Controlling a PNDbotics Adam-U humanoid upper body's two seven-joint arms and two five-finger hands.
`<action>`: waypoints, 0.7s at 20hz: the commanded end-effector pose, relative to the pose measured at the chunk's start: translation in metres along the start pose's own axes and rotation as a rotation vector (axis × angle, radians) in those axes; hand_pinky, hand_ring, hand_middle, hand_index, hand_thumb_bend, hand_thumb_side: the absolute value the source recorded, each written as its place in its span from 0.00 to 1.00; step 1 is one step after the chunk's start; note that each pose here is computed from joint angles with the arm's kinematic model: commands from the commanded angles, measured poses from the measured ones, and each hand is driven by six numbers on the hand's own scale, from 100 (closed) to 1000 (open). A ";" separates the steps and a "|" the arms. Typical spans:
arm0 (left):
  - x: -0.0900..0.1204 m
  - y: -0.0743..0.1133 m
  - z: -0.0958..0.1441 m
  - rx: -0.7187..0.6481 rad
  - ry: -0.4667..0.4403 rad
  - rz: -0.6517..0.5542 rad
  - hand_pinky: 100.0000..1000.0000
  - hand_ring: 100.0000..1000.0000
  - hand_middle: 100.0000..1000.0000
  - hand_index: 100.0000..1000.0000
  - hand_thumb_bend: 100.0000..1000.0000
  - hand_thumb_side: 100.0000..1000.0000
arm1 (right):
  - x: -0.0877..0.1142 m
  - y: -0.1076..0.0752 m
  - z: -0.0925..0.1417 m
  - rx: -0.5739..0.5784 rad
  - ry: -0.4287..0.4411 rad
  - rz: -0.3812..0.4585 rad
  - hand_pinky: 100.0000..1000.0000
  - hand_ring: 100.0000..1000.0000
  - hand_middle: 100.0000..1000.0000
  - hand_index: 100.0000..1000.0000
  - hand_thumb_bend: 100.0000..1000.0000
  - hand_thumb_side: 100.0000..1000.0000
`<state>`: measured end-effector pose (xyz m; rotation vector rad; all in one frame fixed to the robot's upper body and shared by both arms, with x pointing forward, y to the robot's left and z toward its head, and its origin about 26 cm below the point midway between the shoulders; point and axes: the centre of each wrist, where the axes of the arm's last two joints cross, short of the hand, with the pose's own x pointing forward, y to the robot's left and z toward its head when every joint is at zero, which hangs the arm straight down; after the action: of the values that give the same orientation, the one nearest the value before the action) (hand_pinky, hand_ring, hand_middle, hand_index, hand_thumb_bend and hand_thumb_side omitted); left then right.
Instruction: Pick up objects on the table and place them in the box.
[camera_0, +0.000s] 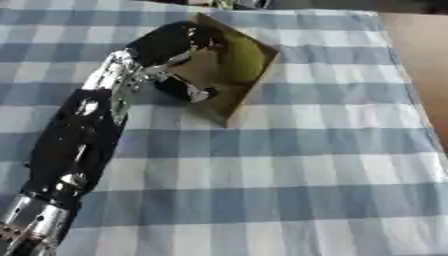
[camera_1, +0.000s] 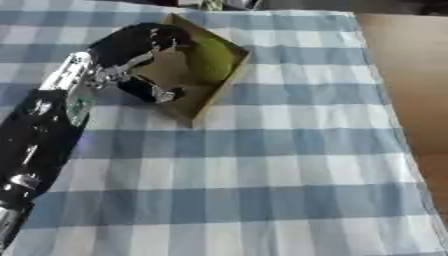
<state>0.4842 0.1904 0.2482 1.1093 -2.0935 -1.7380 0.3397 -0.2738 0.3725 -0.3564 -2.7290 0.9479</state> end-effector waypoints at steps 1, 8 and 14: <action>-0.008 0.025 0.001 0.088 0.033 -0.050 0.85 0.85 0.83 0.92 0.43 0.43 | 0.003 -0.010 -0.002 0.001 -0.009 0.026 0.83 0.79 0.73 0.81 0.00 0.41; -0.007 0.070 0.009 0.355 0.056 -0.066 0.80 0.78 0.76 0.87 0.28 0.23 | 0.006 -0.017 0.001 -0.018 -0.007 0.054 0.82 0.79 0.73 0.81 0.00 0.41; -0.032 0.105 0.073 0.607 0.201 -0.092 0.78 0.73 0.71 0.82 0.25 0.19 | 0.013 -0.028 0.007 -0.072 0.007 0.101 0.82 0.79 0.73 0.81 0.00 0.41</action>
<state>0.4341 0.2498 0.3047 1.3742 -2.4795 -1.0752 0.3314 -0.2894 0.3724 -0.4450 -2.7373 0.8636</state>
